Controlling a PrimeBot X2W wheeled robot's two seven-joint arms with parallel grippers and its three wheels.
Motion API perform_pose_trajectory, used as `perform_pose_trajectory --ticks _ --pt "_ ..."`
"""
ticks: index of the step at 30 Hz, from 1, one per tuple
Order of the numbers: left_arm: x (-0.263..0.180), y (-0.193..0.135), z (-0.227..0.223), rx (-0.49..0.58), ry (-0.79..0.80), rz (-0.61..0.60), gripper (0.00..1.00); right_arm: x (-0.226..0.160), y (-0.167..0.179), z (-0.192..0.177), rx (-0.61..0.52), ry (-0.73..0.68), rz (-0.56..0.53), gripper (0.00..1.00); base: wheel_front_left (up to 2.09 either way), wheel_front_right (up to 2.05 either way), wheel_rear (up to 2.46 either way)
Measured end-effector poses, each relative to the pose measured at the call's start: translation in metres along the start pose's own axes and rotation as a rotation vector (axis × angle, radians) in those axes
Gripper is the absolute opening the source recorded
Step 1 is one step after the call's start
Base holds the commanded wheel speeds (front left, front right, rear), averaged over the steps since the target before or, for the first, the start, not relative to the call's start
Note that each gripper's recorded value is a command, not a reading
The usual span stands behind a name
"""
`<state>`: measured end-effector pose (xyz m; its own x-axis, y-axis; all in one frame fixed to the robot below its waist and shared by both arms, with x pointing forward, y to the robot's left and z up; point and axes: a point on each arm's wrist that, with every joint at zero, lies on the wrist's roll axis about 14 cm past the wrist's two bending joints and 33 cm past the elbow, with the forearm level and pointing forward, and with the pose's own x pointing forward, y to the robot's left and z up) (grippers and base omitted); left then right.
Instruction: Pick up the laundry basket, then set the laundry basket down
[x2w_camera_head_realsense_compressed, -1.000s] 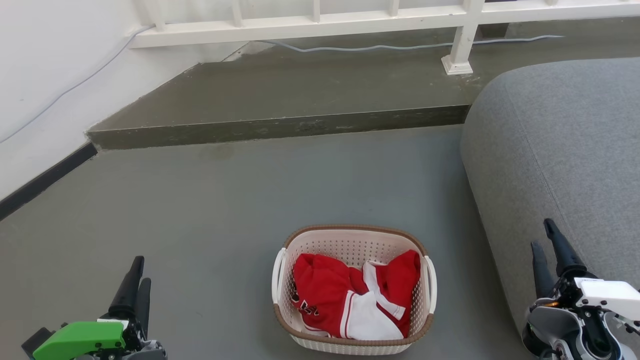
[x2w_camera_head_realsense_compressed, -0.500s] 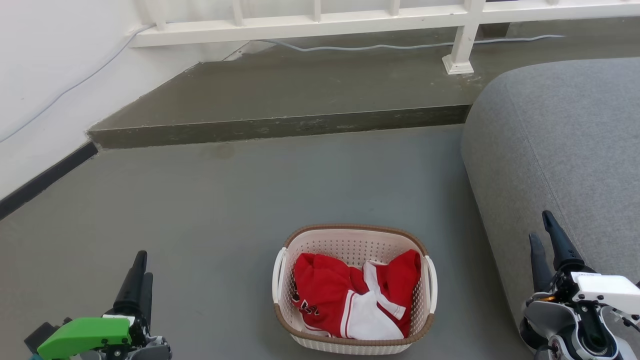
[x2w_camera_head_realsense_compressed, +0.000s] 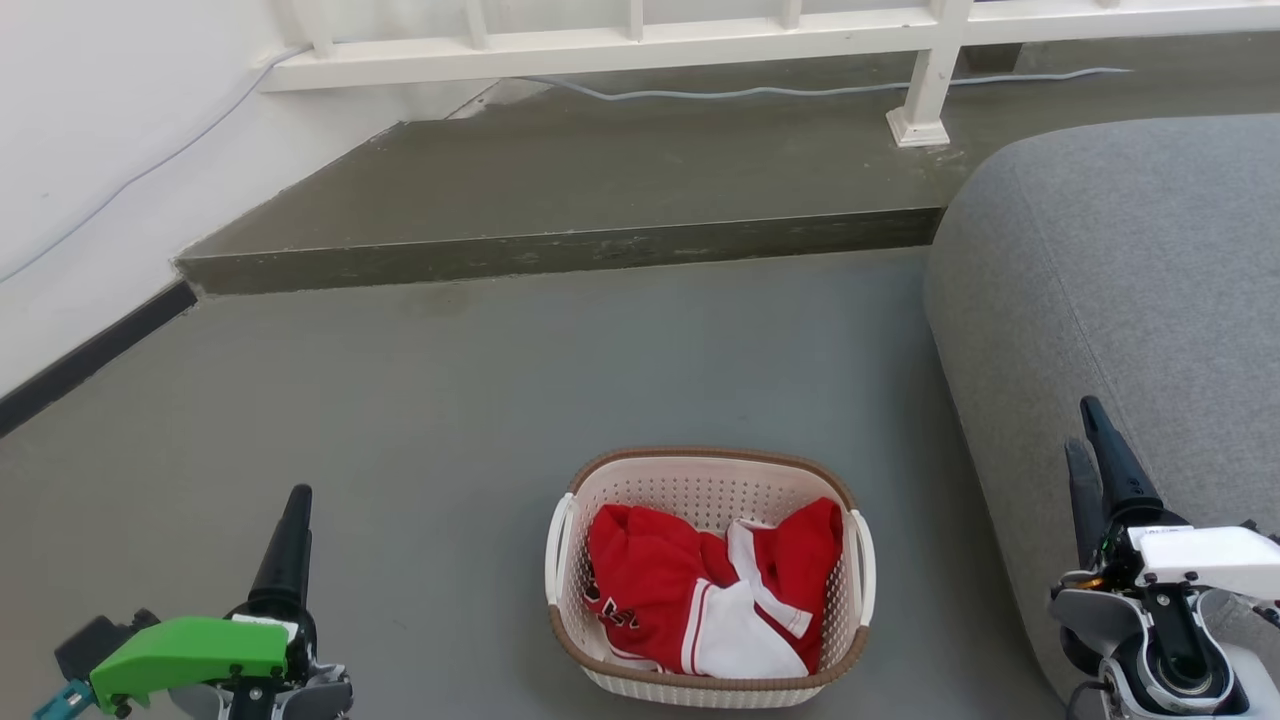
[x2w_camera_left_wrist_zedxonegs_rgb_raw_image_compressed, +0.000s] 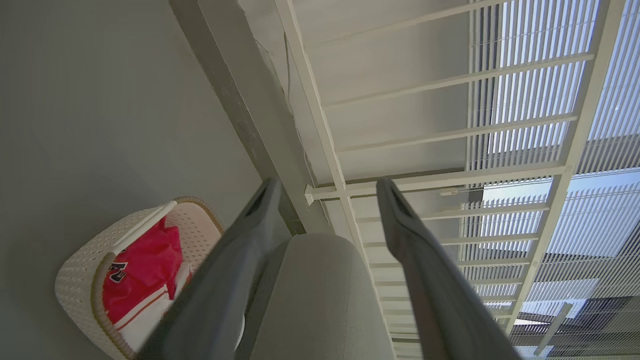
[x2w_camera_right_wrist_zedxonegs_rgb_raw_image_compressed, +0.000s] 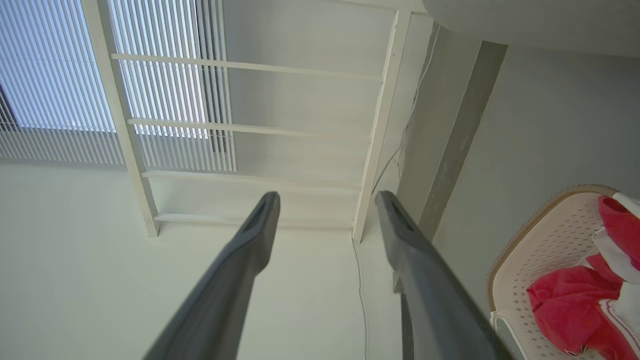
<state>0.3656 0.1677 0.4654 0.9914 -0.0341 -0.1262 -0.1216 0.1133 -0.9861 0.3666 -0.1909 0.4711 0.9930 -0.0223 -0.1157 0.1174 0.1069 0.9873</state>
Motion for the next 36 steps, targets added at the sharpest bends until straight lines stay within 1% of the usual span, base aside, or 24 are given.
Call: perform_pose_trajectory --ticks 8,15,18,28,36 --pt "0.004 -0.008 -0.003 0.145 0.017 -0.027 1.00 0.002 0.004 -0.002 -0.082 0.002 0.014 1.00 0.00 0.00 0.00" --pt "0.009 -0.019 -0.003 0.266 0.014 -0.061 1.00 0.004 0.006 0.000 -0.232 0.014 0.023 1.00 0.00 0.00 0.00" --pt "0.010 -0.023 -0.002 0.338 0.013 -0.075 1.00 0.005 0.007 -0.002 -0.279 0.021 0.030 1.00 0.00 0.00 0.00" --pt "0.012 -0.028 -0.007 0.537 0.015 -0.097 1.00 0.009 0.009 0.003 -0.523 0.022 0.035 1.00 0.00 0.00 0.00" --pt "0.012 -0.030 -0.013 0.661 0.019 -0.114 1.00 0.014 0.014 0.000 -0.648 0.018 0.047 1.00 0.00 0.00 0.00"
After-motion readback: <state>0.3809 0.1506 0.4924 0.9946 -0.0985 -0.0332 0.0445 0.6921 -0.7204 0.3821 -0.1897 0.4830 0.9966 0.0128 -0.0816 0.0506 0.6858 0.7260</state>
